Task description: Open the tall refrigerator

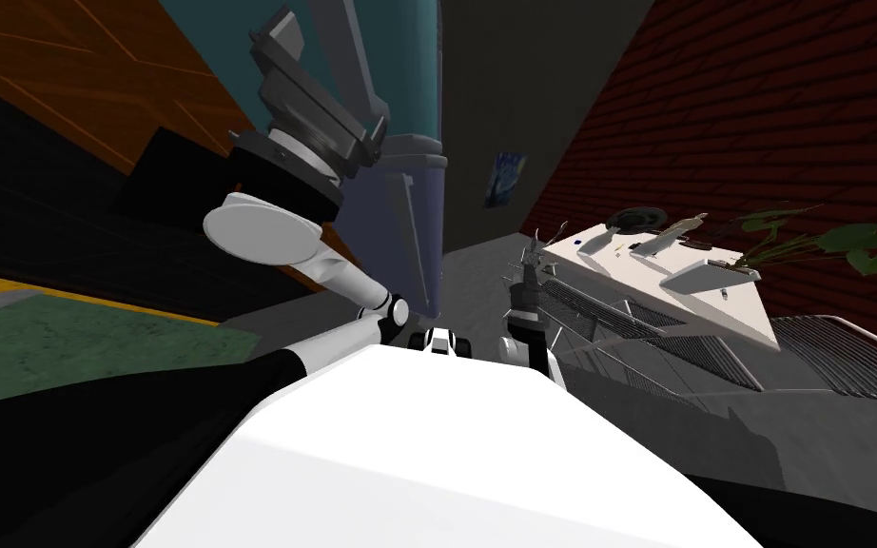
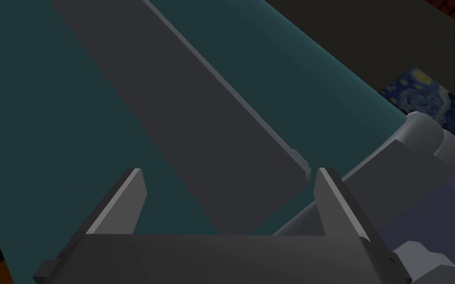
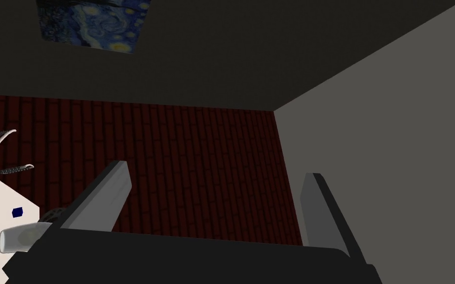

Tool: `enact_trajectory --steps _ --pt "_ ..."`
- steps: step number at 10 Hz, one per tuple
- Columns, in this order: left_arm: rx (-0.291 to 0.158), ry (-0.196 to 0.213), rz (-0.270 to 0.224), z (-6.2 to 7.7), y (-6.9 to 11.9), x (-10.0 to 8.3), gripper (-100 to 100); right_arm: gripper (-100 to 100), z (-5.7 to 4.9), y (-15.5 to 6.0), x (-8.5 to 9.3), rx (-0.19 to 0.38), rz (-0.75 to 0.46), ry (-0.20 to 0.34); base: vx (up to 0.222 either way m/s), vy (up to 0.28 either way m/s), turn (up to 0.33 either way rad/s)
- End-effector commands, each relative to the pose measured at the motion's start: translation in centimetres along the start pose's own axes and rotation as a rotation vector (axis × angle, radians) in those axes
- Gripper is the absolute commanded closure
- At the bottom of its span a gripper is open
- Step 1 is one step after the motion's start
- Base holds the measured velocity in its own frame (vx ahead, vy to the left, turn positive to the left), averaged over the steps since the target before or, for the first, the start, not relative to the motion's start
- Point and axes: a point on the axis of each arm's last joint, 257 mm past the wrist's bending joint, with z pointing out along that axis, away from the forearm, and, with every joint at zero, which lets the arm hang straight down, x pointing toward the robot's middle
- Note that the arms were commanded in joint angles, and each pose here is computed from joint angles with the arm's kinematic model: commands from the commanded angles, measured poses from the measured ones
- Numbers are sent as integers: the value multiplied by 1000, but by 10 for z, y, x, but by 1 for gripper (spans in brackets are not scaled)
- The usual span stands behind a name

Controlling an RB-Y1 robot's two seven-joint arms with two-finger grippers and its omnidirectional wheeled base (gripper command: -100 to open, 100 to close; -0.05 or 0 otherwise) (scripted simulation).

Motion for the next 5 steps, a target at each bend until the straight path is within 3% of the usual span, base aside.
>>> enact_trajectory --steps 1,2,3,5 --pt "4 44 -20 -11 -9 17 100 0 0 0 0 0 0 0 -145 164 -26" --pt "-10 67 -33 -17 -8 26 100 0 0 0 0 0 0 0 -164 171 -73" --pt "-32 47 -33 -11 -3 17 -100 0 0 0 0 0 0 0 -76 59 24" --pt "-38 52 -36 -7 -6 19 -100 0 0 0 0 0 0 0 0 -53 70"
